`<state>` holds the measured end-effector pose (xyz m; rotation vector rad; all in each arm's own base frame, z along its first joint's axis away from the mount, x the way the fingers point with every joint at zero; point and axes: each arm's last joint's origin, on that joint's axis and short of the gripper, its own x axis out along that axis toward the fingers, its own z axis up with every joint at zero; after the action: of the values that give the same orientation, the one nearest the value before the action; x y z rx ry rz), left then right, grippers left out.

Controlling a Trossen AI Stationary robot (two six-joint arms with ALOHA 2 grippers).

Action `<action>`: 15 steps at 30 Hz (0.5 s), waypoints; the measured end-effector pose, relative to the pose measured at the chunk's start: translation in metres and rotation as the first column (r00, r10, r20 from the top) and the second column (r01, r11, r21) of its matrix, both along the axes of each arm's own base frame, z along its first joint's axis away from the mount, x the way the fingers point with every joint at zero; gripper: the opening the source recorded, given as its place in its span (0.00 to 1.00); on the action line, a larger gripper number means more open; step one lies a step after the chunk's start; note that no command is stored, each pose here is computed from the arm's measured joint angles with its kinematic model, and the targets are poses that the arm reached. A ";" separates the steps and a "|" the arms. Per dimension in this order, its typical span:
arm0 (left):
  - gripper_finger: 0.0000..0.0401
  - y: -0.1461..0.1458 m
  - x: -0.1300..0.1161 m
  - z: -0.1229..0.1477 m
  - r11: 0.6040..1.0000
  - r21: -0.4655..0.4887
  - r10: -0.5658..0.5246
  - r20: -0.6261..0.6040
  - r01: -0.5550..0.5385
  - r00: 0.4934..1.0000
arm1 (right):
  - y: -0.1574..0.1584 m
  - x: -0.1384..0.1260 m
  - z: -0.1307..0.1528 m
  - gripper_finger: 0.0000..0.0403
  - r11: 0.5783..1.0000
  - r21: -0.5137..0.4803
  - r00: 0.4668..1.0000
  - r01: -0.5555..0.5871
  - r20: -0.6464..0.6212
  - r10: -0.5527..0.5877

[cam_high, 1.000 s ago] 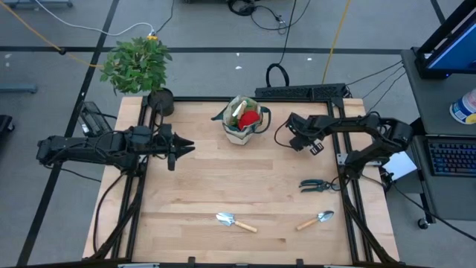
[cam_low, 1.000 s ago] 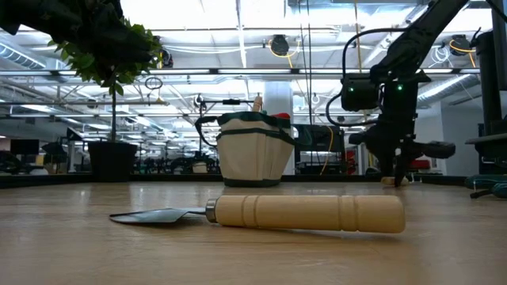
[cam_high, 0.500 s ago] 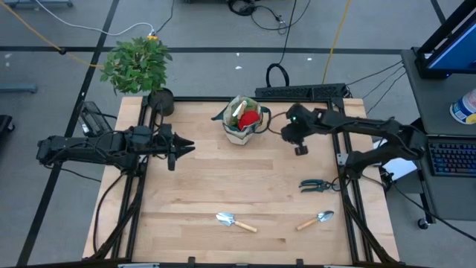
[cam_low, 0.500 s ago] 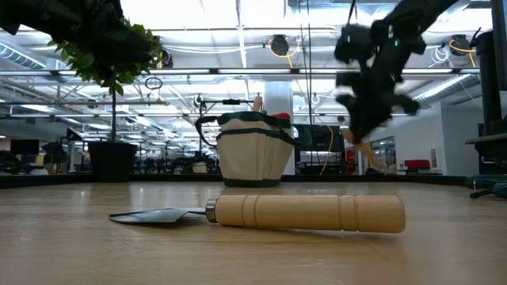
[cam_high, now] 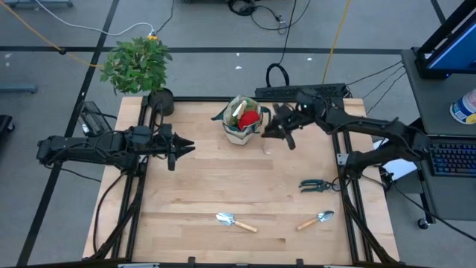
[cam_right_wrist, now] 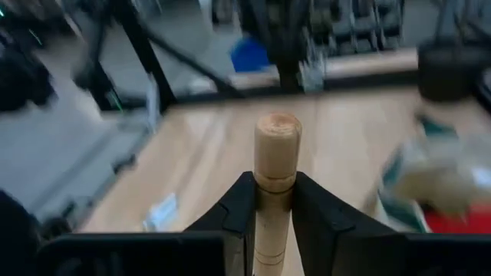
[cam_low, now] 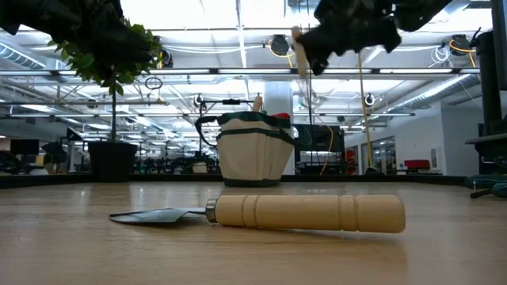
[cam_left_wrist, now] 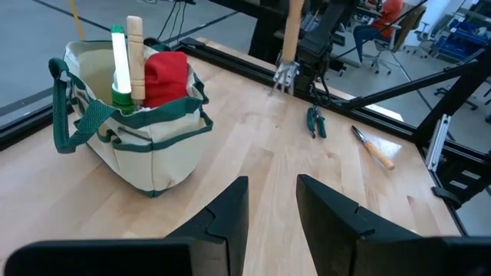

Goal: Pick & Place Garden tools in Gardening bag
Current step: Put the gardening fork into the gardening tool bag

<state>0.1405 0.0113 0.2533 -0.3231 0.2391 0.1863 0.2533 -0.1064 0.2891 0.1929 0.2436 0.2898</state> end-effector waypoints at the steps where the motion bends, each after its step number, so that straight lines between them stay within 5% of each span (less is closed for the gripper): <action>1: 0.29 0.000 0.000 0.000 1.000 0.001 0.000 0.000 0.000 1.000 | -0.001 0.004 0.003 0.13 1.000 0.013 0.999 0.006 0.039 -0.006; 8: 0.29 0.000 0.000 0.000 1.000 0.002 0.000 0.000 0.000 1.000 | -0.014 0.028 0.013 0.13 0.995 0.096 0.952 0.031 0.301 -0.059; 15: 0.29 0.000 0.000 0.000 1.000 0.005 -0.001 -0.001 0.001 1.000 | -0.029 0.046 -0.001 0.13 0.961 0.104 0.866 0.257 0.416 -0.277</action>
<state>0.1405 0.0114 0.2533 -0.3179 0.2395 0.1860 0.2995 -0.1358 0.2877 0.2007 -0.2280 0.0555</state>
